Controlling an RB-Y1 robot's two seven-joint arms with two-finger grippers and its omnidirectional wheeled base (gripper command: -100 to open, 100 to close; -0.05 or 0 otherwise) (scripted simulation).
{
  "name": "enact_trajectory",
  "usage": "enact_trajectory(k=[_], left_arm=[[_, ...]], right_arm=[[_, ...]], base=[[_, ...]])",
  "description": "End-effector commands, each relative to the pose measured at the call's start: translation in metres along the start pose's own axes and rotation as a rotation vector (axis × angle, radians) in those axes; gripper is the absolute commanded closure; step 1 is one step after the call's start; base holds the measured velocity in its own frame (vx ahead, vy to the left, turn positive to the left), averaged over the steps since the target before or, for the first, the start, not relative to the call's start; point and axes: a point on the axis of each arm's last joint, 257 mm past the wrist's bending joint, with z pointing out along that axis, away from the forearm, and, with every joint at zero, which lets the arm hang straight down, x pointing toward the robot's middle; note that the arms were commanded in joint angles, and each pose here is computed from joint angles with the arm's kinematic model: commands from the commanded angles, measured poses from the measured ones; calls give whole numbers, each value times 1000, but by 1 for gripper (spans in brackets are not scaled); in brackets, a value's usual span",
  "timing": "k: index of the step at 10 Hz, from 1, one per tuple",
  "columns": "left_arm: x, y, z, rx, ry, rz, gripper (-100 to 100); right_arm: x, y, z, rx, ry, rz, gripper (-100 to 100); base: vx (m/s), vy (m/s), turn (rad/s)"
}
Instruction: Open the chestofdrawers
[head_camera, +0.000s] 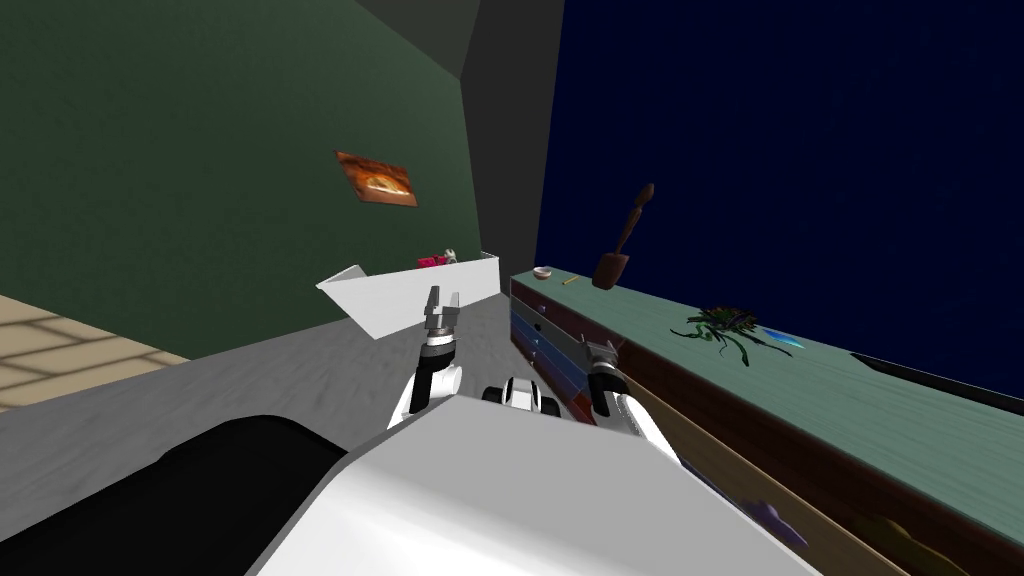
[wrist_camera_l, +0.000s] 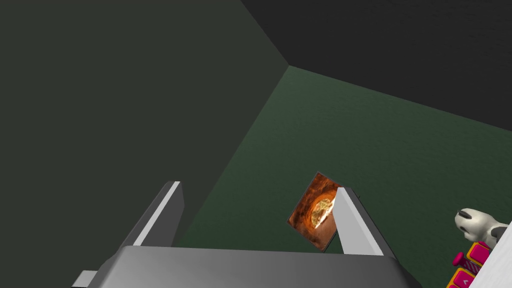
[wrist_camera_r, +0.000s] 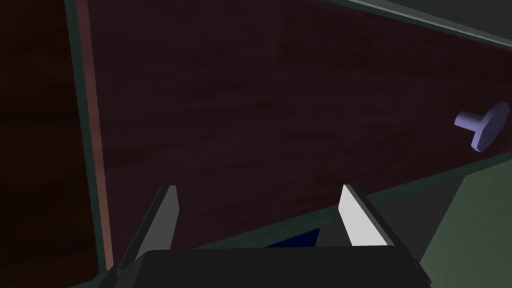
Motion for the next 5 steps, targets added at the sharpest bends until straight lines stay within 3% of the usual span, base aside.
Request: enact_trajectory(k=[1, 2, 3, 4, 5], left_arm=[[0, 0, 0, 0, 0, 0, 0], [0, 0, 0, 0, 0, 0, 0], [0, 0, 0, 0, 0, 0, 0], [0, 0, 0, 0, 0, 0, 0], [0, 0, 0, 0, 0, 0, 0]], right_arm=[[17, -2, 2, 39, 31, -102, -100], [14, -3, 2, 42, 22, -125, -100], [26, -9, 1, 75, 49, -199, -100], [24, -9, 1, 79, 40, -221, -100], [34, -14, 0, 109, 64, -294, -100]], base=[[44, 38, 5], [58, 35, -1], [75, 36, -5], [60, 41, 27], [86, 30, 6]])
